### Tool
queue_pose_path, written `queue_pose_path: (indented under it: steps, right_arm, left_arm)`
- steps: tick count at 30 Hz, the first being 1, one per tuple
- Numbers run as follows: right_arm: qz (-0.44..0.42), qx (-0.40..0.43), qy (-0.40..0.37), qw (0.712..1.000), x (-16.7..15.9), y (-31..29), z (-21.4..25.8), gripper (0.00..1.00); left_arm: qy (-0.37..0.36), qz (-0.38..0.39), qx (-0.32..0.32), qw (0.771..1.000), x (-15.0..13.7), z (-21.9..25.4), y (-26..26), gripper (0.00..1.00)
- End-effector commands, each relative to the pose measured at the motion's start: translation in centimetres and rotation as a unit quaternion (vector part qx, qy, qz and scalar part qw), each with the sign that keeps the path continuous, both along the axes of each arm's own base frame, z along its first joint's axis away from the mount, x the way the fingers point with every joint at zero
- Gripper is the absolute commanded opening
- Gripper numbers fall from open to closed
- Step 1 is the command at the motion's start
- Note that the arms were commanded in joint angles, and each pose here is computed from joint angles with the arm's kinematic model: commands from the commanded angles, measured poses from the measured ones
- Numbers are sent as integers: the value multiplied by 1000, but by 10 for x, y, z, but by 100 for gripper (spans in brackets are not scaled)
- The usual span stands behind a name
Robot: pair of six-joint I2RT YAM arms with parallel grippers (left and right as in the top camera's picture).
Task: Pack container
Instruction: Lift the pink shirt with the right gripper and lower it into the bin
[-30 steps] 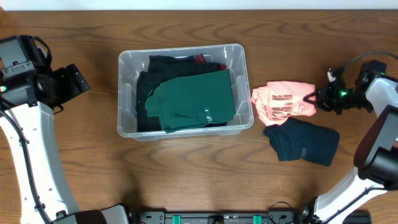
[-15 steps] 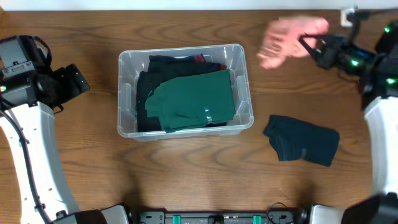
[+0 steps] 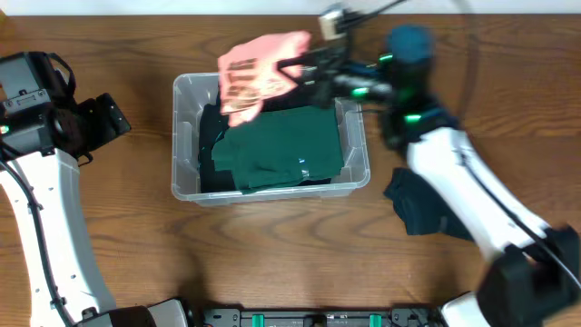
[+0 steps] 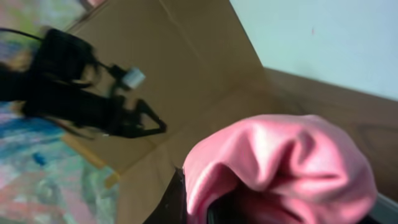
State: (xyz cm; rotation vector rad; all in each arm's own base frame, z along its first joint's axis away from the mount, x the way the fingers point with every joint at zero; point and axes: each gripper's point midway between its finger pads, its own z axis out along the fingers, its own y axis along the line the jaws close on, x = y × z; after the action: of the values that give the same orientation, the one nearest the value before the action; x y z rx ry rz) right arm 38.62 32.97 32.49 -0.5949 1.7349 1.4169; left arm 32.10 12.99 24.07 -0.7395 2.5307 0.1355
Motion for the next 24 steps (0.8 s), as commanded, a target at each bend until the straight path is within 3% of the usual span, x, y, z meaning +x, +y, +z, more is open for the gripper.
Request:
queue_pose_path:
  steps: [1, 6, 11, 18, 22, 24]
  right_arm:
    - [-29, 4, 25, 999, 15, 36, -34, 1]
    - [-17, -7, 61, 998, 17, 73, -93, 1]
    - [-27, -71, 104, 992, 25, 67, -155, 1]
    - [-48, -104, 144, 983, 37, 32, -170, 1]
    - [-54, -115, 144, 981, 42, 9, -161, 24]
    - [-65, -121, 144, 980, 44, -5, -154, 31]
  left_arm:
    - [3, 8, 0, 1000, -1, -2, 3, 98]
    - [3, 8, 0, 1000, -1, -2, 3, 98]
    - [3, 8, 0, 1000, -1, -2, 3, 98]
    - [4, 8, 0, 1000, -1, -2, 3, 98]
    - [3, 8, 0, 1000, -1, -2, 3, 98]
    - [4, 8, 0, 1000, -1, -2, 3, 98]
